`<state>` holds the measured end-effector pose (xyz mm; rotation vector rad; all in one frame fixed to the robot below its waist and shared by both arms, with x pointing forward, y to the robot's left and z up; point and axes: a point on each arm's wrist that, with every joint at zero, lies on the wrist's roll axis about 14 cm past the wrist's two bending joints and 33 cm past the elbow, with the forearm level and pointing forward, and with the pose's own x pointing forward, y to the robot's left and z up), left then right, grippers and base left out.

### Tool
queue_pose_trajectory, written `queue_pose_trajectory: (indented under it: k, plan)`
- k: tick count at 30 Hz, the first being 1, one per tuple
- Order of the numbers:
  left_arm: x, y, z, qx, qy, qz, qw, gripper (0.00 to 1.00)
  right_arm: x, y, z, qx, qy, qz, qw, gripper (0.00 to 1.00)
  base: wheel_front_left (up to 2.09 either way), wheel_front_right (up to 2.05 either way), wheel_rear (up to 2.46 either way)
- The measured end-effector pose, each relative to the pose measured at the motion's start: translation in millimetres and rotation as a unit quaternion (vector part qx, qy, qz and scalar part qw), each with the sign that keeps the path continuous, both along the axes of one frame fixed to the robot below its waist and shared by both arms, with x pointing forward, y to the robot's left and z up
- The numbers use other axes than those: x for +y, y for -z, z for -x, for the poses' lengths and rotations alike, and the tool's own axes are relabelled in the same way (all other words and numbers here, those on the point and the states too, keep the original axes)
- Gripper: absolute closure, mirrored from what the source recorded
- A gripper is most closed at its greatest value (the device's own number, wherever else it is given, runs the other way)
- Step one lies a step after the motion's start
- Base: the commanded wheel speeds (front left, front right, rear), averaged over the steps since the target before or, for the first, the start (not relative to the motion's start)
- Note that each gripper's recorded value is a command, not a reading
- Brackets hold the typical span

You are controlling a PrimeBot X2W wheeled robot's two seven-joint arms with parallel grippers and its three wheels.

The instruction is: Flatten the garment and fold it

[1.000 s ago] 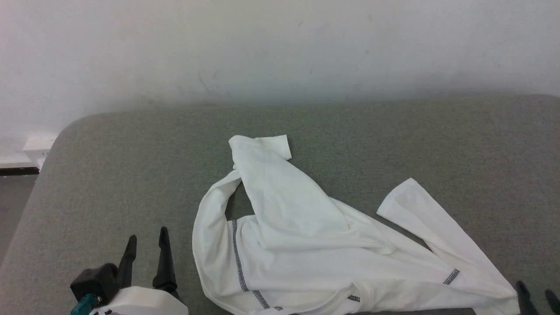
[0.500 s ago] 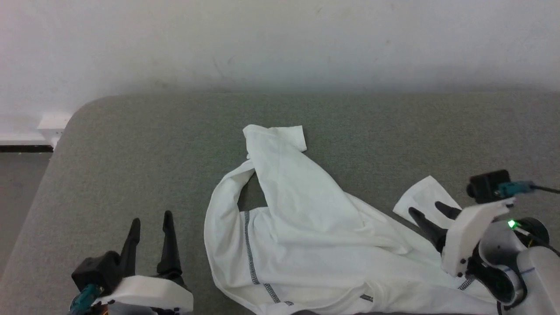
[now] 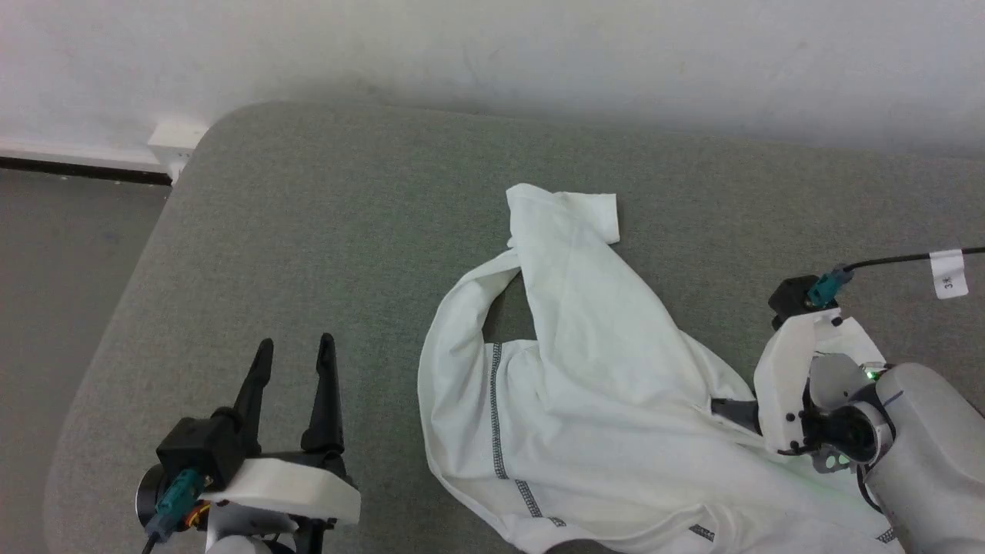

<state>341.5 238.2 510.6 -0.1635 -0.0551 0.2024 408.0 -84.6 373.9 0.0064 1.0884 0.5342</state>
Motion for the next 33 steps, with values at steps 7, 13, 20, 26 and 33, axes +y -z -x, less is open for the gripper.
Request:
queue_pose_trajectory:
  k: [7,13,20,26,33]
  plan:
    - [8,4,3,0.009,-0.014,-0.005,1.0,0.0,8,7,-10,0.032,-0.025,0.02,0.999,1.0,0.0,0.0,0.0]
    - [7,3,1,0.006,-0.013,-0.006,1.0,0.0,10,-25,-63,-0.116,-0.016,0.011,0.993,1.0,0.0,0.0,0.0]
    - [-1,7,-15,0.006,-0.004,-0.002,1.0,0.0,-4,-102,-158,-0.289,0.047,-0.02,0.956,1.0,0.0,0.0,0.0]
    - [-10,14,-33,0.013,0.014,-0.006,1.0,0.0,-37,-107,-203,-0.337,0.119,-0.022,0.934,1.0,0.0,0.0,0.0]
    - [-8,34,-37,0.042,0.01,-0.004,0.999,0.0,-27,-57,-197,-0.324,0.121,-0.024,0.938,0.0,0.0,0.0,0.0]
